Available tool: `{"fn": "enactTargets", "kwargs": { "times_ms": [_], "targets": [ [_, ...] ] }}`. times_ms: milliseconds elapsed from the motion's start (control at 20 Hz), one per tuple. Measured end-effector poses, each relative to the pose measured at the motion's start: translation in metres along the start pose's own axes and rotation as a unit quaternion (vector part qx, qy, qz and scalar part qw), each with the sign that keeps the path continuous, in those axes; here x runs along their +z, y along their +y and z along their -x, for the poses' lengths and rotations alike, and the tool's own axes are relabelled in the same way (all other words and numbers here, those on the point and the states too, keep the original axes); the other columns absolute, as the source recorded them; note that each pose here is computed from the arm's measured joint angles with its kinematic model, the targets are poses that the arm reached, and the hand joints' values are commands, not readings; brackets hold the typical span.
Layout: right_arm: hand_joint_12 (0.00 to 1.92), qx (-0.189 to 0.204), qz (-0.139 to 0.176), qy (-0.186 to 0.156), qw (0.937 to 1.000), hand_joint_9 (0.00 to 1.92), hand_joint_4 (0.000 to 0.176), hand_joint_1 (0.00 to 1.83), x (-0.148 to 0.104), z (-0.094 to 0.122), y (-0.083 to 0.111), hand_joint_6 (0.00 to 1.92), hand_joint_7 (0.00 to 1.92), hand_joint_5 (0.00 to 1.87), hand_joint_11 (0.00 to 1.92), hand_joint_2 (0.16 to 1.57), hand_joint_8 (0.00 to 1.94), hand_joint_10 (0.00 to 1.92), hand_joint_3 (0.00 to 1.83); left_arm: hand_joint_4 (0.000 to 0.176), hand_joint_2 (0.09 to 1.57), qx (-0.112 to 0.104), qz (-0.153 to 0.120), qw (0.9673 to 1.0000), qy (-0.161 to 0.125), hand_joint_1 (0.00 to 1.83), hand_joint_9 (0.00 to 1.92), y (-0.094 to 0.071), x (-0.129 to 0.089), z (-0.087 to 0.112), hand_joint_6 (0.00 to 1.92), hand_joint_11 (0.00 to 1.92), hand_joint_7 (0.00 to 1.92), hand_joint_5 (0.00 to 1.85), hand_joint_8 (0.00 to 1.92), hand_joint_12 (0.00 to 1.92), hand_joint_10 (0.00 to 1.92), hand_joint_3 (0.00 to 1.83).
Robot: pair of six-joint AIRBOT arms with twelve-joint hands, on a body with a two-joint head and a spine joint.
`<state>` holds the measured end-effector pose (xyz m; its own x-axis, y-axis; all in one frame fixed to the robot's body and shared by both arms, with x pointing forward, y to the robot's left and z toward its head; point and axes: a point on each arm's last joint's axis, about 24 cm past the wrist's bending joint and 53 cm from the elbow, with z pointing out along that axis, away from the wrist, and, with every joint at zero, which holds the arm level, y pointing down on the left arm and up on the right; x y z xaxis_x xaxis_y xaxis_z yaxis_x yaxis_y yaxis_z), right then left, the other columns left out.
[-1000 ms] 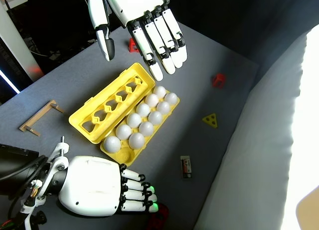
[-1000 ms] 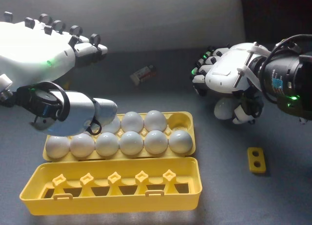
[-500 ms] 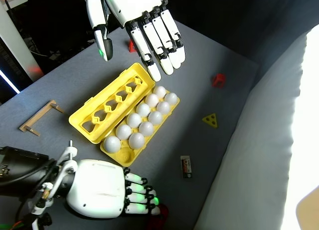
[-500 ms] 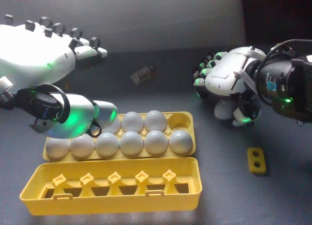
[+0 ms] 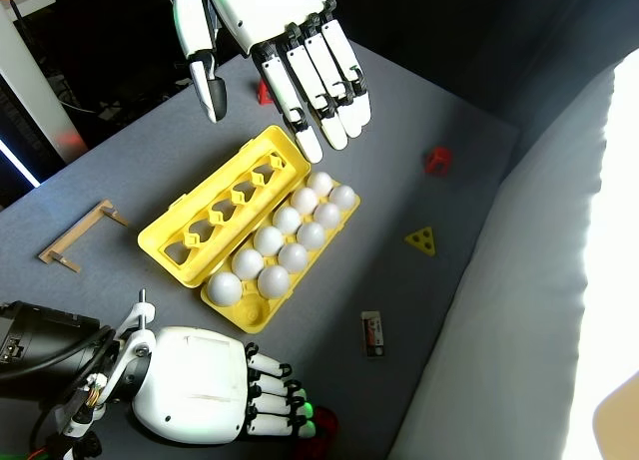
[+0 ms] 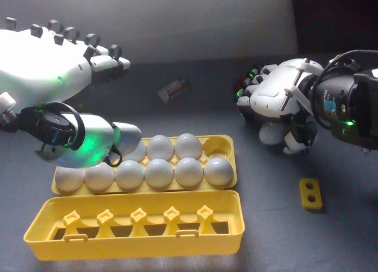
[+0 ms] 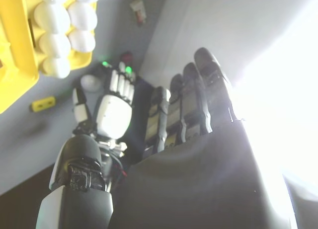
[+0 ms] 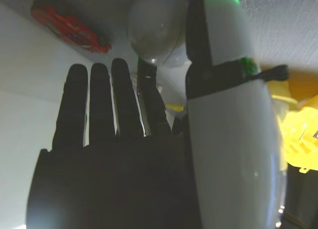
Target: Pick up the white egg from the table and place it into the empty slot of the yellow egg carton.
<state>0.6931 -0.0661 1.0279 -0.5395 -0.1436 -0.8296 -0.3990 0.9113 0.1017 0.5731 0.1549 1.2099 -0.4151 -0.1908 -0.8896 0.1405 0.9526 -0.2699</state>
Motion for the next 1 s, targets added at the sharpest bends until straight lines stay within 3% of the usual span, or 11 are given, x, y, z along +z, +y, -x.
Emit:
{"fn": "enactTargets", "kwargs": {
  "times_ms": [300, 350, 400, 600, 850, 1000],
  "targets": [
    [0.16, 0.001, 0.0, 0.001, 1.0, 0.09, 0.0, 1.04, 0.0001, -0.0012, -0.0004, 1.12, 0.25, 0.51, 0.0, 1.03, 0.02, 0.03, 0.02, 0.033, 1.29, 0.0, 0.001, 1.0, 0.0, 0.04, 0.09, 0.0005, 0.0, 0.0, 0.0, 0.0, 0.09, 0.1, 0.0, 0.52, 0.0, 0.0],
    [0.15, 0.001, 0.001, 0.001, 1.0, 0.08, 0.0, 1.03, 0.0001, -0.0014, 0.0002, 1.25, 0.26, 0.74, 0.0, 1.16, 0.01, 0.03, 0.02, 0.033, 1.29, 0.0, 0.001, 1.0, 0.0, 0.04, 0.09, 0.0006, 0.0, 0.0, 0.0, 0.0, 0.09, 0.1, 0.01, 0.52, 0.0, 0.0],
    [0.09, 0.002, 0.002, 0.001, 1.0, 0.08, 0.0, 1.03, 0.0002, -0.0015, 0.0006, 1.28, 0.27, 0.79, 0.0, 1.19, 0.01, 0.03, 0.01, 0.033, 1.29, 0.0, 0.002, 1.0, 0.0, 0.04, 0.1, 0.0008, 0.0, 0.0, 0.0, 0.0, 0.1, 0.1, 0.01, 0.52, 0.0, 0.0],
    [0.0, 0.003, 0.004, 0.001, 1.0, 0.09, 0.0, 1.08, 0.0004, -0.0018, 0.002, 1.25, 0.41, 0.83, 0.0, 1.19, 0.05, 0.04, 0.0, 0.033, 1.29, 0.0, 0.002, 1.0, 0.0, 0.01, 0.09, 0.001, 0.0, 0.0, 0.0, 0.0, 0.09, 0.1, 0.0, 0.5, 0.0, 0.0],
    [0.0, 0.003, 0.008, 0.001, 1.0, 0.09, 0.0, 1.08, 0.0003, -0.0016, 0.0041, 1.26, 0.42, 0.82, 0.0, 1.2, 0.05, 0.04, 0.0, 0.028, 1.29, 0.0, 0.002, 1.0, 0.0, 0.04, 0.11, 0.0009, 0.0, 0.0, 0.0, 0.0, 0.1, 0.11, 0.0, 0.52, 0.0, 0.0],
    [0.0, 0.029, 0.022, -0.004, 0.9993, 0.11, 0.0, 1.08, -0.0024, 0.0046, 0.0063, 1.25, 0.45, 0.83, 0.0, 1.19, 0.05, 0.05, 0.0, 0.027, 1.29, 0.0, 0.002, 1.0, 0.0, 0.05, 0.11, 0.0008, -0.0001, -0.0001, 0.01, 0.0, 0.11, 0.12, 0.0, 0.52, 0.01, 0.0]
  ]
}}
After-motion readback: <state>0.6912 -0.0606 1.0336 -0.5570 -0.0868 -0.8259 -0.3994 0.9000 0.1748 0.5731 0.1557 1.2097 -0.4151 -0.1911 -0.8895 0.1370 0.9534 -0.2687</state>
